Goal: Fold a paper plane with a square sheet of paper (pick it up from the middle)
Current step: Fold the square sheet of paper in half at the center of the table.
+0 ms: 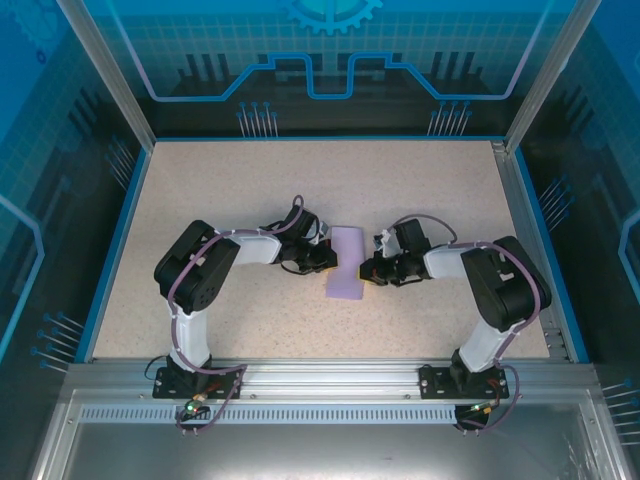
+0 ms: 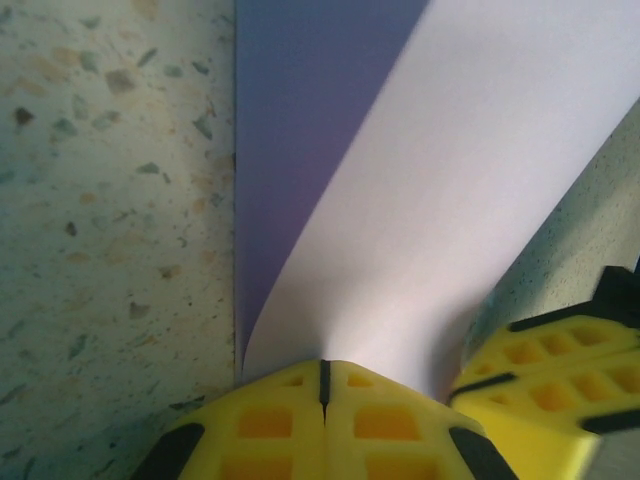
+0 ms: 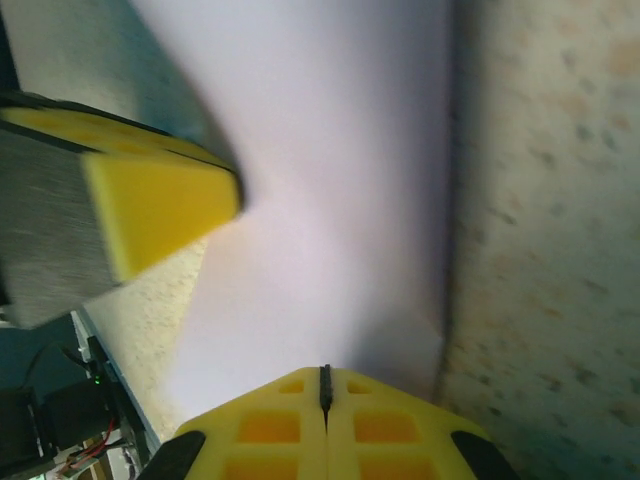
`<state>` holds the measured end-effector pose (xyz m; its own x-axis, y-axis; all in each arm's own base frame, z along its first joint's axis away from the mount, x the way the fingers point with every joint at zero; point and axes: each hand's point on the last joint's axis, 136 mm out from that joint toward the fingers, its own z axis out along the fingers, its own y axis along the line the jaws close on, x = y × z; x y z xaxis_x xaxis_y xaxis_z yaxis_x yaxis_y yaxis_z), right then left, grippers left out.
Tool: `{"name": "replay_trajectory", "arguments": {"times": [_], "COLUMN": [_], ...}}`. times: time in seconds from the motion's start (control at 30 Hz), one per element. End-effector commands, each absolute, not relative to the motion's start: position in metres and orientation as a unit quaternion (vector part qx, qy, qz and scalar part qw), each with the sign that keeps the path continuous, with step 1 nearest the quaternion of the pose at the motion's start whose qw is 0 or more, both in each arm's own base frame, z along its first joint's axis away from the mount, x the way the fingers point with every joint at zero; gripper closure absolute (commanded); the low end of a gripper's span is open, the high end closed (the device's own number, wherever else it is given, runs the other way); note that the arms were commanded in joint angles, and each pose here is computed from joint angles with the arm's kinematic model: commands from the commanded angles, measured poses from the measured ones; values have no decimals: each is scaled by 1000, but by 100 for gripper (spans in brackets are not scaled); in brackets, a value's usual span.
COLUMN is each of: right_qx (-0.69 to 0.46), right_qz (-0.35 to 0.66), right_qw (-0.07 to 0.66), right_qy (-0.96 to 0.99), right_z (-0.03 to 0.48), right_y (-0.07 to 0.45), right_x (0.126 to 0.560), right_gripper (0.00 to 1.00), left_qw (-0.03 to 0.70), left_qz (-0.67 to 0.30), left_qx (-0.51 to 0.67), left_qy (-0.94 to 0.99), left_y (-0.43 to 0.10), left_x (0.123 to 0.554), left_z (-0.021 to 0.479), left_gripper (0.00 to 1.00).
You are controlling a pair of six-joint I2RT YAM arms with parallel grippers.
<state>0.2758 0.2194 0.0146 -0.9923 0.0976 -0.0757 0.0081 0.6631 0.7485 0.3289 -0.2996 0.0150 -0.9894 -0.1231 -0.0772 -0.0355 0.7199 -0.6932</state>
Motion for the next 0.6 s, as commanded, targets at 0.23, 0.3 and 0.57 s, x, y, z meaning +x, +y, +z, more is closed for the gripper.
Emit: {"name": "replay_trajectory", "arguments": {"times": [0.23,0.3,0.57], "right_qx": [15,2,-11], "right_qz": [405,421,438], "right_qw": [51,67,60], "right_qy": [913,904,897], "right_z": [18,35,37], "right_y": [217,223,231], "right_x": [266,269,260], "right_gripper": [94,94,95], "left_qw": [24,25,26], "left_qz": [-325,-326,-327], "left_qx": [-53,-52,-52], "left_qy": [944,944,943], "left_y": [-288,-288,-289], "left_x": [313,313,314], "left_z": [-14,-13,-11], "left_gripper": [100,100,100]}}
